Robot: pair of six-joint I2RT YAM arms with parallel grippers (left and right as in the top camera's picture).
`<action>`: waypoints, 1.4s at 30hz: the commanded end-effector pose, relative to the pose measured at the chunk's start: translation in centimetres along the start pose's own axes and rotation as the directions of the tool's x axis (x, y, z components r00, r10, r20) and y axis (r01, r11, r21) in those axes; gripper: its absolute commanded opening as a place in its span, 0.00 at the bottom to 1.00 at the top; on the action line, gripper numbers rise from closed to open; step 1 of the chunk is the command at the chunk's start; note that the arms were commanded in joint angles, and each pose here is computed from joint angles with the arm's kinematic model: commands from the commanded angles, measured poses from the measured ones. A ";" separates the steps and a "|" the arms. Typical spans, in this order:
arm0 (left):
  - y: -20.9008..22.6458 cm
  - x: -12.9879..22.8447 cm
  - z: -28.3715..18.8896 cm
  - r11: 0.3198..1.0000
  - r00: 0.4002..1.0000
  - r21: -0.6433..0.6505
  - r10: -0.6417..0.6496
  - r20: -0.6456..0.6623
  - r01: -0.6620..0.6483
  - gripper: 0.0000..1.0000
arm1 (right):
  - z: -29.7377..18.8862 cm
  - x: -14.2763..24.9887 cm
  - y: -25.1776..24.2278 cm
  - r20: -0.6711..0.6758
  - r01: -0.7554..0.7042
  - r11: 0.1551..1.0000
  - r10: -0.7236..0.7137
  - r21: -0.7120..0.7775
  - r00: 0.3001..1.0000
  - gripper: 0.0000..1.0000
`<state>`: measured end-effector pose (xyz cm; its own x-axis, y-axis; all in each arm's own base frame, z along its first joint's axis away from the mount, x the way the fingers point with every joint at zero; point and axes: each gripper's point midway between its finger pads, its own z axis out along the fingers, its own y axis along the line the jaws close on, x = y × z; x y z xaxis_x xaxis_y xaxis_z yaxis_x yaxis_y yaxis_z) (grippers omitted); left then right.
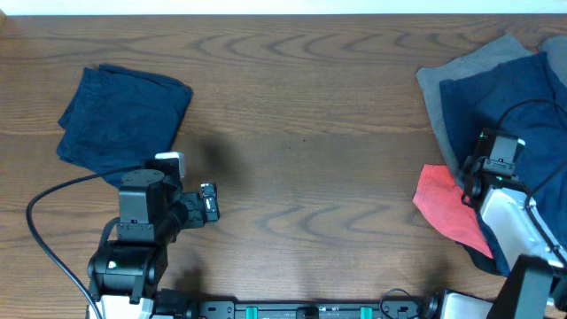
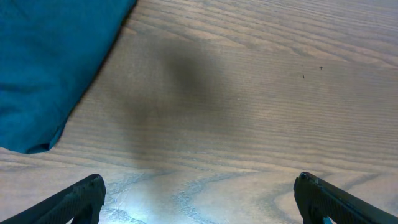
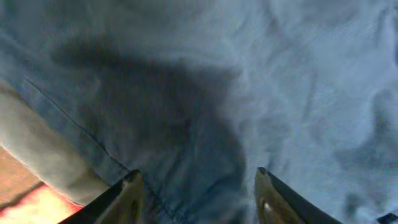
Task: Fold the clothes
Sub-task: 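Move the right gripper onto the dark blue shorts edge in the pile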
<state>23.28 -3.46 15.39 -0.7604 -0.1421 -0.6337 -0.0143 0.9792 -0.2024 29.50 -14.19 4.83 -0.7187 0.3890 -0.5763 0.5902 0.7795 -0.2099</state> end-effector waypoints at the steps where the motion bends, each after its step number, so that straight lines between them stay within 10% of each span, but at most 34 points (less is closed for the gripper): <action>1: -0.2 -0.8 -0.5 1.000 1.000 0.004 -0.009 0.022 0.009 0.98 | -0.4 -0.9 -0.8 0.020 -0.029 0.999 0.028 0.018 0.999 0.52; 9: -0.2 -0.8 -0.5 1.000 1.000 0.004 -0.009 0.022 0.009 0.98 | -0.9 -0.6 4.3 0.016 0.098 0.959 -0.097 -0.266 0.995 0.69; 42: 0.1 -0.2 0.5 1.000 0.999 -0.008 -0.015 -0.032 0.014 0.98 | 1.0 -0.5 6.3 0.016 0.091 0.941 -0.090 -0.326 0.996 0.68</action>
<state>23.45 -3.53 14.24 -0.7934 -0.1394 -0.5926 -0.0233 0.9797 -0.1992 33.18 -10.05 1.10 -0.7969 0.2939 -0.5278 0.3680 0.9291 -0.0382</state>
